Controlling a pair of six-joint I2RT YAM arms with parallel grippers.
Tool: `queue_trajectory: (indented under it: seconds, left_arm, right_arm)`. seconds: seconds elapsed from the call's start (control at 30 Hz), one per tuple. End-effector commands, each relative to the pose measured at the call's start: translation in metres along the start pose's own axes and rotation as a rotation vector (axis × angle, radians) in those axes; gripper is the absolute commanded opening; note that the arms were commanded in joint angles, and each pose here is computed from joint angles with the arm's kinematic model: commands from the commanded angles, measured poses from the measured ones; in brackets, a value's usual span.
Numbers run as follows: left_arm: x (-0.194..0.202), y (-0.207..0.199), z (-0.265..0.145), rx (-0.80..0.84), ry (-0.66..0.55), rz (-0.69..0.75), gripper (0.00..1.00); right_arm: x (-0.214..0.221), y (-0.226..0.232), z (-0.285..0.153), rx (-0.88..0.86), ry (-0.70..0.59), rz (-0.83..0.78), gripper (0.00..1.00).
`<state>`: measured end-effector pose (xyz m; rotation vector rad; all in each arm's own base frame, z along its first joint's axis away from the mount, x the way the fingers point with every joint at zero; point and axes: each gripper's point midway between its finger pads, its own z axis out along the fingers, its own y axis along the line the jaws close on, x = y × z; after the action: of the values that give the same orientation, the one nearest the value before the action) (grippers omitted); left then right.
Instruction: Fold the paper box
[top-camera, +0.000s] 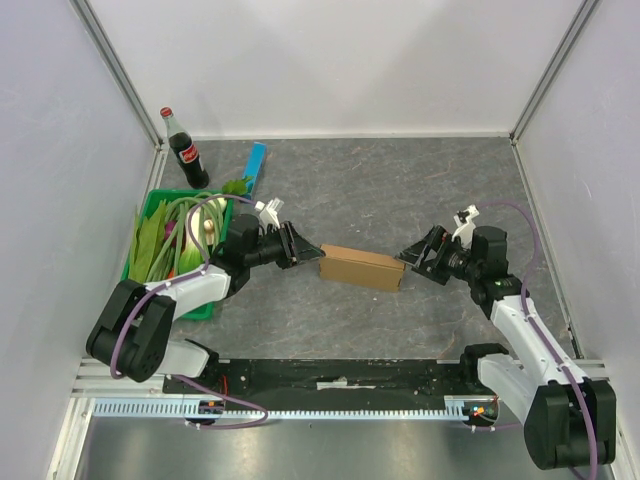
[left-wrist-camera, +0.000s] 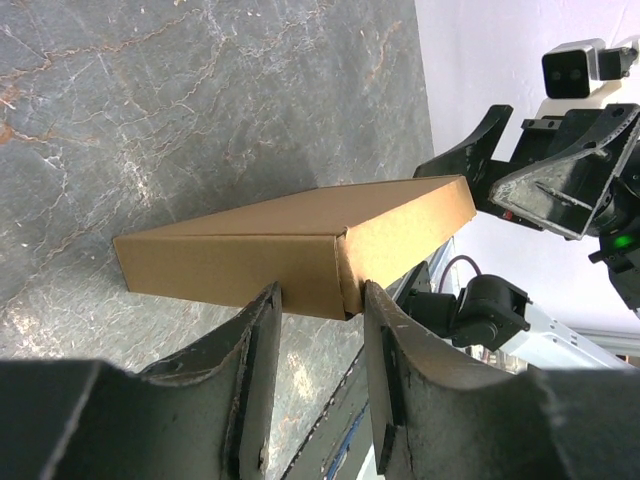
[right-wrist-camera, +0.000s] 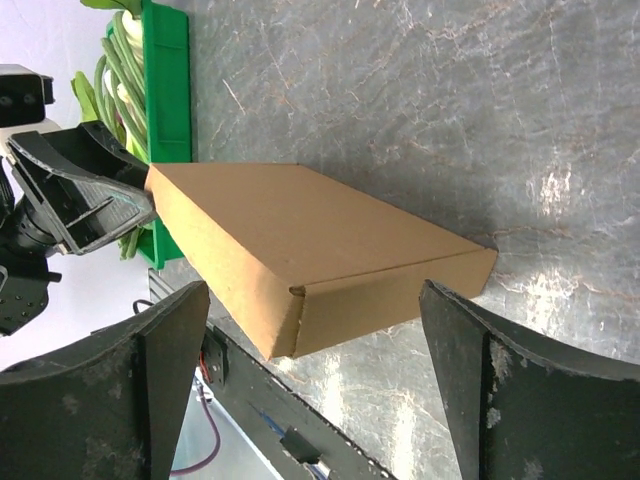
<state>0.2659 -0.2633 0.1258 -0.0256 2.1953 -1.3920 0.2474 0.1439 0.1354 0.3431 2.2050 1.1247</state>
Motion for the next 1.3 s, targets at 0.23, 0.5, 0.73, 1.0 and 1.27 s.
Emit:
queue_trajectory:
  seconds: [0.23,0.5,0.73,1.0,1.27]
  left_arm:
    - [0.022,0.041,-0.006,-0.157,0.054,-0.009,0.42]
    - [0.022,0.041,-0.006,-0.155,0.058,-0.011,0.41]
    - [0.027,0.047,-0.007,-0.172,0.065,-0.015,0.4]
    - [0.042,0.058,-0.019,-0.204,0.065,-0.015,0.35]
    - [0.066,0.066,-0.047,-0.244,0.065,-0.002,0.35]
  right_arm:
    - [0.008,0.009,-0.01,-0.033,0.007,0.022,0.83]
    - [0.023,-0.003,-0.003,-0.049,0.041,0.057,0.67]
    - [0.044,-0.032,0.0,0.019,0.059,0.119,0.53]
    - [0.067,-0.047,-0.001,0.022,0.064,0.214,0.44]
    - [0.088,-0.049,-0.007,-0.001,0.111,0.26,0.54]
